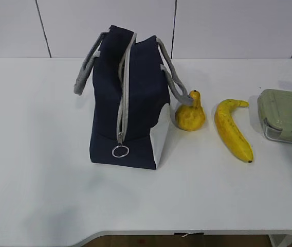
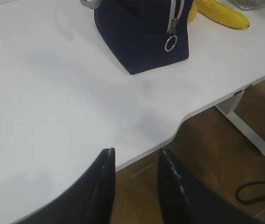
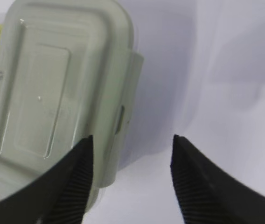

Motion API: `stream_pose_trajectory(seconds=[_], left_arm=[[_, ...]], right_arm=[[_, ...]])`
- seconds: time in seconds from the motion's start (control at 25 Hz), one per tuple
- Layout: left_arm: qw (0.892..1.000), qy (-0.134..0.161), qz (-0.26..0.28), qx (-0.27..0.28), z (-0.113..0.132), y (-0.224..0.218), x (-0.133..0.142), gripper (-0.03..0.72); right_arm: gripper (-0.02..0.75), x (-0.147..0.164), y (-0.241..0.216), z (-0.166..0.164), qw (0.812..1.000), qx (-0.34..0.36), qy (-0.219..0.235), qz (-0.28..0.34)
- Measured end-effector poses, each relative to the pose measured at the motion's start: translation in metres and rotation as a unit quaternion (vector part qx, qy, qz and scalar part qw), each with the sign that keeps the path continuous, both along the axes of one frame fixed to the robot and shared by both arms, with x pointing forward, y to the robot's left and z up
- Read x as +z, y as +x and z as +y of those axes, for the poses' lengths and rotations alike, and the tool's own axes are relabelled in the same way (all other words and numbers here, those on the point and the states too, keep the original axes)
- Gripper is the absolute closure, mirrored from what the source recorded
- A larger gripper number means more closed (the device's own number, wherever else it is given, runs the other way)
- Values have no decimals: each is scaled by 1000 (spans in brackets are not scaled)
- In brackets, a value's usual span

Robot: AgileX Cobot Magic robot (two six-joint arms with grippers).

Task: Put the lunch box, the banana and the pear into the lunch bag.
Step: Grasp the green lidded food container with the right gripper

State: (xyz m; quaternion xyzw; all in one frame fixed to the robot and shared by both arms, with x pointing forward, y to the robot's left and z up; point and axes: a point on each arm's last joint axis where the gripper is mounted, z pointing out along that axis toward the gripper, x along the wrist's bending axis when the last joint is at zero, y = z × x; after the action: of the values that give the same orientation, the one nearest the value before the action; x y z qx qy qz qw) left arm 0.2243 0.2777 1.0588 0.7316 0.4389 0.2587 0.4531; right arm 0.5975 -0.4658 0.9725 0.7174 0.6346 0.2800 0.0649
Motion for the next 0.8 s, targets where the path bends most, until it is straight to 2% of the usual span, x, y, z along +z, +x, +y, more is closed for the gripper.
stream_pose_trajectory(seconds=[0.2,0.28,0.4,0.68,0.8], left_arm=[[1000,0,0,0,0,0,0,447],[1000,0,0,0,0,0,0,447],[1000,0,0,0,0,0,0,447],[1000,0,0,0,0,0,0,447],[1000,0,0,0,0,0,0,447]], right_arm=[[184,0,0,0,1000,-2,-1,-2],[149,-1,1,0,1000,-5,5,-4],[134,-2,2,0,1000,-15,22,0],[143,-23,8,-1,994,-10,99,40],[144,-25,11,-2,993,-4,113,45]])
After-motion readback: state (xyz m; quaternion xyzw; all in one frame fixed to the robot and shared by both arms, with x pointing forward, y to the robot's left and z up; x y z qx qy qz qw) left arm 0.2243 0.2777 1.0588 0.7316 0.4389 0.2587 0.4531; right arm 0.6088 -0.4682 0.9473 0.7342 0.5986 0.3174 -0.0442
